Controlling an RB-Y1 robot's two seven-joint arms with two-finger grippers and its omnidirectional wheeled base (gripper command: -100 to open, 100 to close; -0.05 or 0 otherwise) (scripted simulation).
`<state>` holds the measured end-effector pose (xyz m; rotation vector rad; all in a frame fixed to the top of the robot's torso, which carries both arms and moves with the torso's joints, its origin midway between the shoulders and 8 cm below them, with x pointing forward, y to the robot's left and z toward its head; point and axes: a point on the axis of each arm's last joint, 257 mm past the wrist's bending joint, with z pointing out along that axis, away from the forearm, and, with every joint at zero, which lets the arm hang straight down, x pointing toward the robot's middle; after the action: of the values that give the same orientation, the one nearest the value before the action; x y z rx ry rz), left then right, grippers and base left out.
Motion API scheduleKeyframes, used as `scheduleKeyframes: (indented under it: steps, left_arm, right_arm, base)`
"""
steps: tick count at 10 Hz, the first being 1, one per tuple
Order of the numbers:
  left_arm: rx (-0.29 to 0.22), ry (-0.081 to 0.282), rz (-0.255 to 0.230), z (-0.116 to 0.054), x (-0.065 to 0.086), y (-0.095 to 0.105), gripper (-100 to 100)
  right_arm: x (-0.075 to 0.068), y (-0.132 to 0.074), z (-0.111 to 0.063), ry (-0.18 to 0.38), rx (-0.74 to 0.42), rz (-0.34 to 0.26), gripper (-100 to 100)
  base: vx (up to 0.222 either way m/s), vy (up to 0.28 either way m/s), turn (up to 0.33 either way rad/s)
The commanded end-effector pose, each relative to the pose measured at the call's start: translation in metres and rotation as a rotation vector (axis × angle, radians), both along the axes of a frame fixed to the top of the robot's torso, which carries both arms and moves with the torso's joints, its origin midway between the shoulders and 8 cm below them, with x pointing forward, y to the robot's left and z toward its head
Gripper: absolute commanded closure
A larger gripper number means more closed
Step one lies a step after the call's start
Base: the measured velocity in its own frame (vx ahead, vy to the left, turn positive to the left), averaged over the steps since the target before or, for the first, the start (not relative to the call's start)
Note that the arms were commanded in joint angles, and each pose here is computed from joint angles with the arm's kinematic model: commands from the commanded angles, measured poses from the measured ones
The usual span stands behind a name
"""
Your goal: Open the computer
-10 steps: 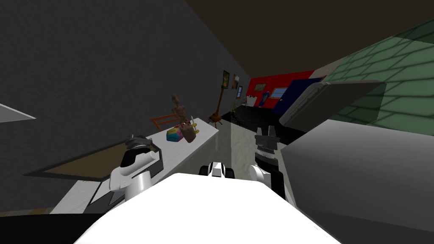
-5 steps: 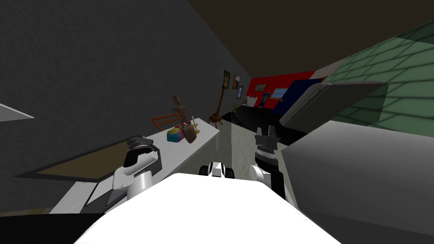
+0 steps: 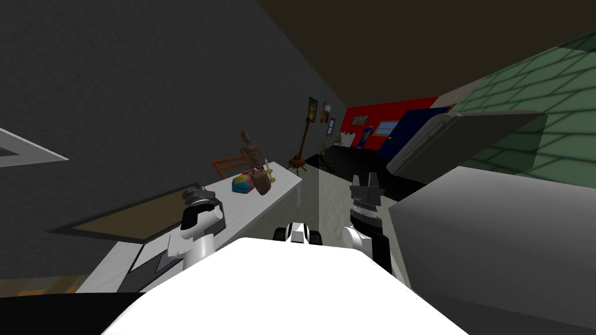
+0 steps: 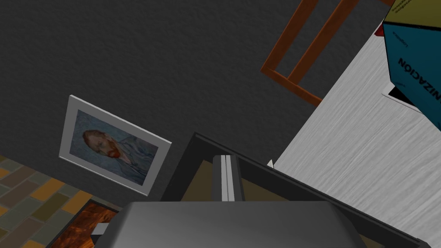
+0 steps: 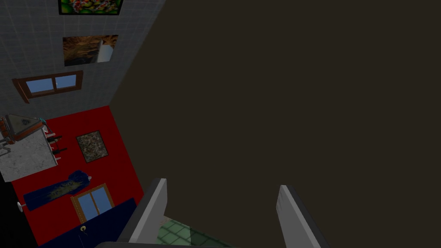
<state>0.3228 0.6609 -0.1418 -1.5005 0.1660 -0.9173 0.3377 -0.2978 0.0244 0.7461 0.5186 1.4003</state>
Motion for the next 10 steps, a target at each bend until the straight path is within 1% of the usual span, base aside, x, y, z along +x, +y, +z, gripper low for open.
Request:
scheduleKeyframes:
  steps: [1,3,4,5,7,8,10]
  left_arm:
    - [0.016,-0.011,-0.012,-0.010,0.006,-0.009,100]
    - [0.057,-0.044,-0.012,0.003,0.005,-0.011,100]
    - [0.063,-0.049,-0.012,0.005,0.004,-0.011,100]
    - [0.058,-0.044,-0.022,-0.009,0.010,-0.019,100]
    - [0.094,-0.073,-0.022,0.002,0.008,-0.021,100]
    - [0.082,-0.063,-0.031,-0.014,0.014,-0.028,100]
    - [0.124,-0.099,-0.030,0.000,0.011,-0.030,100]
  right_arm:
    - [0.000,0.000,0.000,0.000,0.000,0.000,0]
    - [0.000,0.000,0.000,0.000,0.000,0.000,0]
    - [0.000,0.000,0.000,0.000,0.000,0.000,0]
    - [0.000,0.000,0.000,0.000,0.000,0.000,0]
    - [0.000,0.000,0.000,0.000,0.000,0.000,0]
    - [0.000,0.000,0.000,0.000,0.000,0.000,0]
    - [0.000,0.000,0.000,0.000,0.000,0.000,0]
  base:
    - [-0.016,-0.004,0.063]
    - [-0.013,-0.005,0.014]
    - [0.000,0.000,0.000]
    - [-0.015,-0.002,0.060]
    - [-0.013,-0.006,0.020]
    - [-0.018,-0.010,0.065]
    - [-0.015,-0.006,0.012]
